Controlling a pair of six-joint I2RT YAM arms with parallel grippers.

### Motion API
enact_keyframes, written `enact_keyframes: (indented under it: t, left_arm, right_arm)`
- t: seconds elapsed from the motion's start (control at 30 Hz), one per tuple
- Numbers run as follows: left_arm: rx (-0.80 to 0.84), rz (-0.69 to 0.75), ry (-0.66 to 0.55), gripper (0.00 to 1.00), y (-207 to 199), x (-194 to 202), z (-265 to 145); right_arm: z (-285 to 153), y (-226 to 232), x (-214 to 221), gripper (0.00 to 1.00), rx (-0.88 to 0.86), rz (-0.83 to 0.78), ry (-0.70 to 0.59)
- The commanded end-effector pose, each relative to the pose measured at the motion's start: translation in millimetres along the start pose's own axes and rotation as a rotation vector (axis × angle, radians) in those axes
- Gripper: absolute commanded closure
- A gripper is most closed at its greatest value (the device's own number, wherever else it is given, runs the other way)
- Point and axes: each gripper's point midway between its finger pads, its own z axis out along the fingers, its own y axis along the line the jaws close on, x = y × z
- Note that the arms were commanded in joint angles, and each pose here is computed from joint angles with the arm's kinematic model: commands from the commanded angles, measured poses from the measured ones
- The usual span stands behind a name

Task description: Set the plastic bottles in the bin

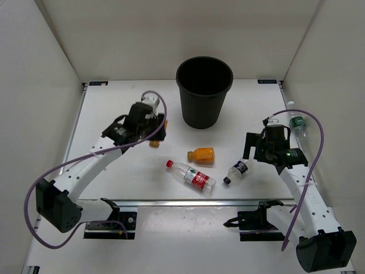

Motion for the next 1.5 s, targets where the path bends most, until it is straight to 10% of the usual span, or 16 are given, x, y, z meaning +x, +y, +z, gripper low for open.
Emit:
enact_keyframes:
  t: [0.0, 0.37, 0.47, 0.67, 0.87, 1.1, 1.47]
  left_arm:
    - [0.139, -0.008, -0.352, 0.54, -47, -120, -56]
    - [0.343, 0.023, -0.709, 0.43, -170, -338, -34]
    - [0.334, -0.009, -0.692, 0.43, -174, -352, 0]
    - [0.362, -0.028, -0.735, 0.01, -178, -351, 13]
    - [0.389, 0.007, -0.802, 0.01, -193, -366, -35]
    - [0.249, 0.046, -0.721, 0.02, -154, -322, -79]
    - [0.068, -0.262, -0.283, 0.02, 6, -64, -55]
  right_arm:
    - [-4, -8, 6, 0.01, 0.041, 0.043, 0.012]
    - [-10, 2, 22, 0.01, 0.035, 0.104, 0.097]
    - [-14, 9, 29, 0.01, 0.024, 0.14, 0.135]
    - [-15, 14, 39, 0.01, 0.036, 0.319, 0.151]
    - [-9, 18, 38, 0.01, 0.035, 0.403, 0.154]
    - [12, 26, 62, 0.01, 0.087, 0.421, 0.235]
    - [67, 39, 68, 0.1, 0.014, 0.457, 0.198]
